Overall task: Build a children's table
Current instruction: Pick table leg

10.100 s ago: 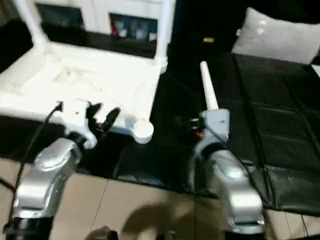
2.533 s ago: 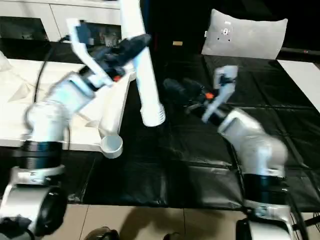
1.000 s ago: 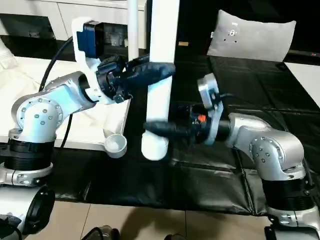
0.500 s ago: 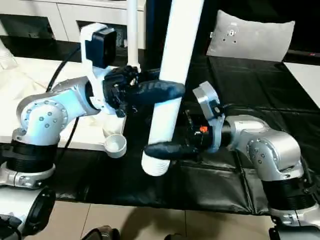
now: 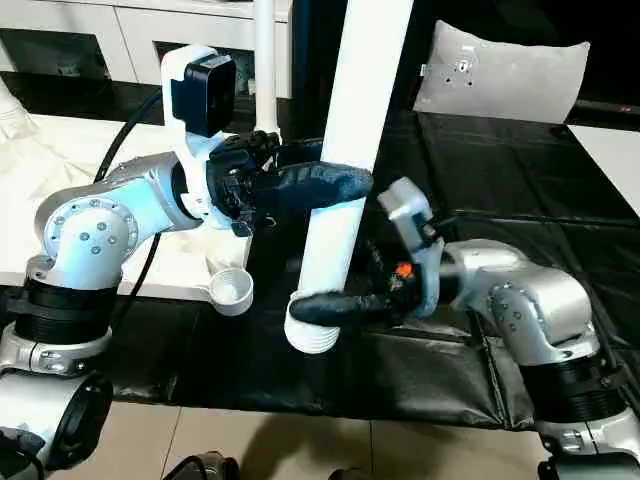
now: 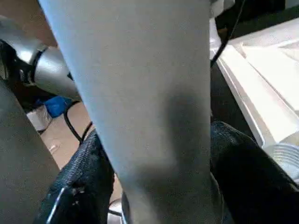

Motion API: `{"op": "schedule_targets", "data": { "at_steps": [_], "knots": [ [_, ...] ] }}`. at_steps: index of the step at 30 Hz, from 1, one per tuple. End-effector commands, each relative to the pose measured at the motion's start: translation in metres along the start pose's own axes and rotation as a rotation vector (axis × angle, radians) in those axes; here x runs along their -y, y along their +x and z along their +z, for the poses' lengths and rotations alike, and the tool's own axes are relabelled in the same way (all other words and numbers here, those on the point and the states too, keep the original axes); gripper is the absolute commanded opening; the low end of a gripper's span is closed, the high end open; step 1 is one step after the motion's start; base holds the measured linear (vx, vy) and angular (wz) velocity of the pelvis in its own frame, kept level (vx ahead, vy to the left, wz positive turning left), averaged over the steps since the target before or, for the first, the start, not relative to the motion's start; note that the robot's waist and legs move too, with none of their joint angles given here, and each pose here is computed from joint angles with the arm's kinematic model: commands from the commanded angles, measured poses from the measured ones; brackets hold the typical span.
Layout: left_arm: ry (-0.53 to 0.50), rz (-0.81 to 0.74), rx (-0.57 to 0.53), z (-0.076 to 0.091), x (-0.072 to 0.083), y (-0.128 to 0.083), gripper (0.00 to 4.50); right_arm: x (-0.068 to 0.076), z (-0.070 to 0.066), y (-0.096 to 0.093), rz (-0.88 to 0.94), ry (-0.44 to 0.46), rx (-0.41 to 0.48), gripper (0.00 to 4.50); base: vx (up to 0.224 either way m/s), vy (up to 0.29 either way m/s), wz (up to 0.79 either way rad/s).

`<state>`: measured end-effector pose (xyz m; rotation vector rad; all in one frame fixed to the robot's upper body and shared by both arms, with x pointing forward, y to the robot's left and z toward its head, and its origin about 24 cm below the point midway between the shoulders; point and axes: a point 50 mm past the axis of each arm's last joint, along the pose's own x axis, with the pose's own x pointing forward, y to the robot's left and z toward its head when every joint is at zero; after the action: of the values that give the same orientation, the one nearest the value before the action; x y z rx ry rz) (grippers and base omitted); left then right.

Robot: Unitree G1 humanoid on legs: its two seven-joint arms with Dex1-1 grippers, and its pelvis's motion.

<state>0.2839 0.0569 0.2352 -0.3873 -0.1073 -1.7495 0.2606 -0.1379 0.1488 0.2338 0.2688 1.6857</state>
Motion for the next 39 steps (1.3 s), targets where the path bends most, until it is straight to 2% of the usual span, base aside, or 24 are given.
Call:
{"op": "schedule_targets", "data": {
  "at_steps": [1, 8, 15, 17, 24, 28, 29, 31, 32, 34, 35, 36, 39],
  "knots": [
    [0.039, -0.033, -0.009, 0.006, 0.003, 0.006, 1.8, 0.001, -0.001, -0.003, -0.013, -0.005, -0.011, 3.05, 0.0, 0.0, 0.0],
    [0.046, -0.021, -0.015, 0.006, 0.002, 0.006, 1.79, 0.003, 0.0, -0.003, -0.022, 0.006, 0.007, 2.44, 0.0, 0.0, 0.0],
    [0.029, 0.042, -0.052, -0.001, -0.002, 0.004, 1.79, 0.004, -0.001, -0.004, -0.041, 0.007, 0.016, 2.15, 0.0, 0.0, 0.0],
    [0.028, 0.042, -0.044, -0.002, -0.001, 0.004, 2.35, 0.004, -0.002, -0.004, -0.055, 0.005, 0.021, 2.09, 0.0, 0.0, 0.0],
    [0.017, 0.034, 0.034, -0.003, 0.008, 0.008, 2.83, 0.004, -0.003, -0.001, -0.108, 0.004, 0.082, 1.97, 0.0, 0.0, 0.0],
    [-0.002, 0.068, 0.158, -0.001, 0.011, 0.015, 3.26, 0.007, -0.005, 0.002, -0.162, 0.003, 0.083, 1.95, 0.0, 0.0, 0.0],
    [0.04, 0.1, 0.173, -0.002, 0.012, 0.018, 3.26, 0.008, -0.006, 0.003, -0.185, 0.002, 0.087, 1.95, 0.0, 0.0, 0.0],
    [0.059, 0.106, 0.186, -0.002, 0.013, 0.019, 3.54, 0.008, -0.006, 0.004, -0.199, -0.002, 0.096, 1.95, 0.0, 0.0, 0.0],
    [0.066, 0.125, 0.236, 0.0, 0.012, 0.019, 3.65, 0.011, -0.006, 0.005, -0.238, -0.015, 0.117, 1.95, 0.0, 0.0, 0.0],
    [0.113, 0.196, 0.352, 0.009, 0.008, 0.017, 3.7, 0.022, -0.005, 0.007, -0.35, -0.047, 0.175, 1.95, 0.0, 0.0, 0.0],
    [0.152, 0.295, 0.436, 0.017, 0.0, 0.012, 3.75, 0.029, -0.003, 0.01, -0.415, -0.063, 0.217, 1.95, 0.0, 0.0, 0.0],
    [0.156, 0.32, 0.452, 0.018, -0.002, 0.01, 3.75, 0.03, -0.003, 0.01, -0.422, -0.067, 0.224, 1.95, 0.0, 0.0, 0.0],
    [0.18, 0.446, 0.546, 0.028, -0.011, -0.003, 4.12, 0.037, -0.001, 0.013, -0.49, -0.096, 0.258, 1.95, 0.0, 0.0, 0.0]
  ]
}}
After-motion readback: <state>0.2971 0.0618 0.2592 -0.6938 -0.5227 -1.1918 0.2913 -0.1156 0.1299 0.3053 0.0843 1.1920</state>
